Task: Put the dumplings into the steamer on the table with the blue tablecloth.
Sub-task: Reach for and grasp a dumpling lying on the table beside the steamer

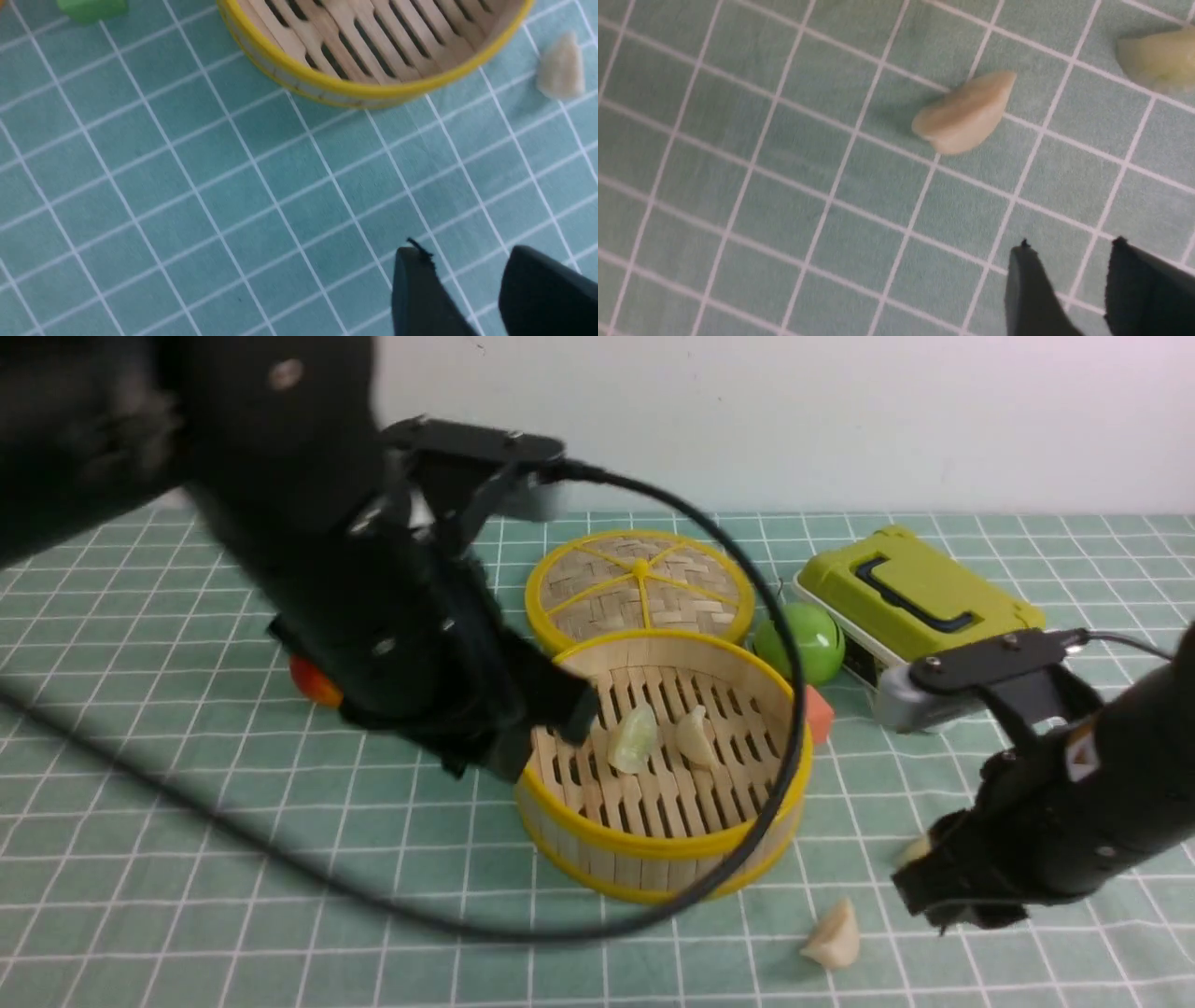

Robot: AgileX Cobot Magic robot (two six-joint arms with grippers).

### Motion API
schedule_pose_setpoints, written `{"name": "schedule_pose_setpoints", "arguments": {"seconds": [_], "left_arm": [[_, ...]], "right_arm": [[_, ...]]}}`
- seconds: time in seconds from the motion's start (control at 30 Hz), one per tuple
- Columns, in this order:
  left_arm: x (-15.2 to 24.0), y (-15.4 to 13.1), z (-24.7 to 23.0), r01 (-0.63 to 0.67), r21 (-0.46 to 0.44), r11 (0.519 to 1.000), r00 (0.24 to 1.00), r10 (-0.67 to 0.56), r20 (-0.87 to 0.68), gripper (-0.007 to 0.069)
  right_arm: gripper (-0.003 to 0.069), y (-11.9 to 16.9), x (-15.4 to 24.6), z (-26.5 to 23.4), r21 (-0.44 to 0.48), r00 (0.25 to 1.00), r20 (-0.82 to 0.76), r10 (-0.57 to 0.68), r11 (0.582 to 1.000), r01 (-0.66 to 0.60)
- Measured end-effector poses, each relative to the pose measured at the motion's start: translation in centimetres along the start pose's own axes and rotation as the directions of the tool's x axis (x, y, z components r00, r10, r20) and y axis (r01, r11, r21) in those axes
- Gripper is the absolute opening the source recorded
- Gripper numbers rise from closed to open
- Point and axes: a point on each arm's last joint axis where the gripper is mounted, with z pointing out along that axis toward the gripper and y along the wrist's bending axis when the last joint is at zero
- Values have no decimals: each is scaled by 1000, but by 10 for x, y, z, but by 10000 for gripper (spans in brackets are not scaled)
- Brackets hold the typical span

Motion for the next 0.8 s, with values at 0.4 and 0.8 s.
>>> {"name": "schedule_pose_setpoints", "arguments": {"seconds": [0.4,0.8], "left_arm": [[118,20,-26,45,104,994,993,-56,104,-14],[120,21,-26,34,86,996,995,-41,91,-14]], "right_arm": [[593,-4,-12,109,22,956,-110,273,962,-272],[195,10,-17,113,-6,970,-148,193,981,-196]]}}
